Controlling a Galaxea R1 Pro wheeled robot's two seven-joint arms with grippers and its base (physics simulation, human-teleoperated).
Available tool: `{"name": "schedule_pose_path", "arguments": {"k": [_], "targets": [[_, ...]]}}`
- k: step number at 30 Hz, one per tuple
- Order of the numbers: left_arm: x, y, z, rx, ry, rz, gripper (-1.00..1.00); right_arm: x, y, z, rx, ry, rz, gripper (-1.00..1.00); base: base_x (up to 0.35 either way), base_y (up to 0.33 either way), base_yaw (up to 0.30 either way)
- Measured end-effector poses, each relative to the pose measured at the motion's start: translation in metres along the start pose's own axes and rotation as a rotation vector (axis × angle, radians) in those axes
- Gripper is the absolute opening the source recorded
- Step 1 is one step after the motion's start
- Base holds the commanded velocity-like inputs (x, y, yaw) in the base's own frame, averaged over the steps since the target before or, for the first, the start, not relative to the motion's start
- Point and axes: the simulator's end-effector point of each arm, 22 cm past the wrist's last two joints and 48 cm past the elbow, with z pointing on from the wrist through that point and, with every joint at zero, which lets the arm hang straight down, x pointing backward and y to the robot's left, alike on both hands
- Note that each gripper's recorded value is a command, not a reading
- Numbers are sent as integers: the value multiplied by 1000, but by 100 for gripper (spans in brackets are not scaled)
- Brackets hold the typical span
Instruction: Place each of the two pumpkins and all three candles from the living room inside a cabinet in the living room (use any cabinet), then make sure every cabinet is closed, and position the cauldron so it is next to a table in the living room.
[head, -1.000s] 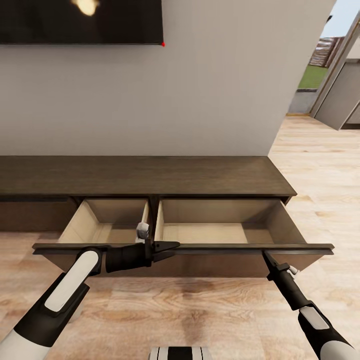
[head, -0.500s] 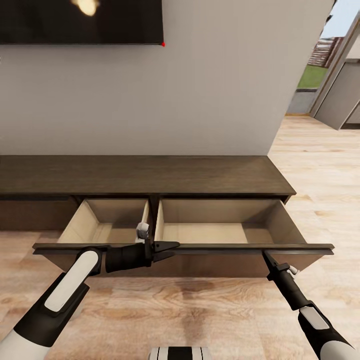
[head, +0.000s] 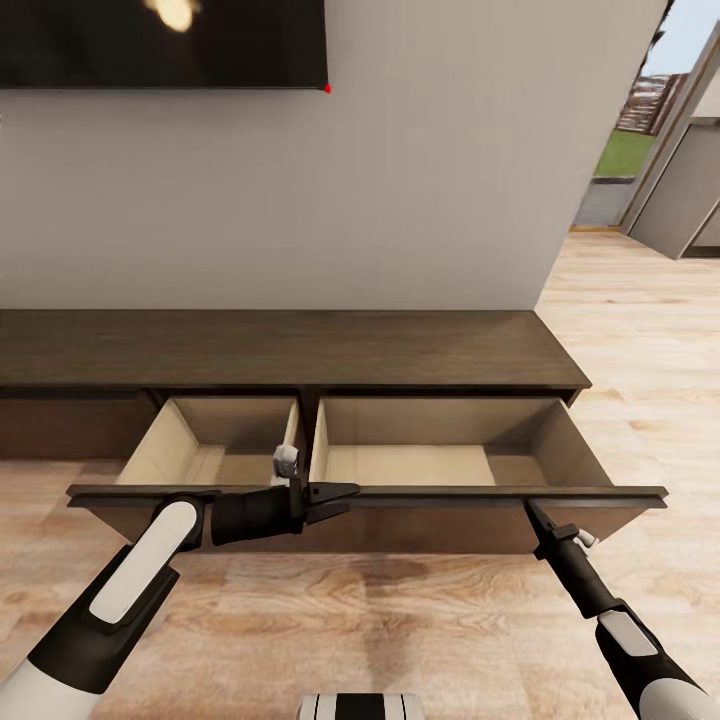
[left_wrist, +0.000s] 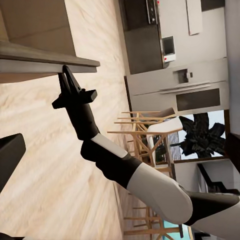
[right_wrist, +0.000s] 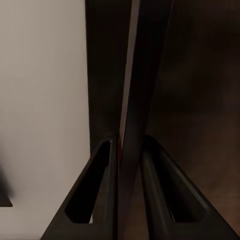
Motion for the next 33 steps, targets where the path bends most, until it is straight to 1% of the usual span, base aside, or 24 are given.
{"name": "schedule_pose_path", "arguments": {"k": [8, 9, 10, 18, 33], "targets": [[0, 0, 0, 0, 0, 0, 100, 0, 0, 0, 0, 0, 0, -100, 0, 0, 0], [0, 0, 0, 0, 0, 0, 100, 0, 0, 0, 0, 0, 0, 100, 0, 0, 0], [0, 0, 0, 0, 0, 0, 100, -1, 1, -3, -9, -6, 19, 100, 0, 0, 0], [0, 0, 0, 0, 0, 0, 100, -1, 1, -4, -9, -6, 22, 100, -36, 0, 0], [0, 0, 0, 0, -1, 0, 100, -1, 1, -4, -9, -6, 21, 100, -193, 0, 0]]}}
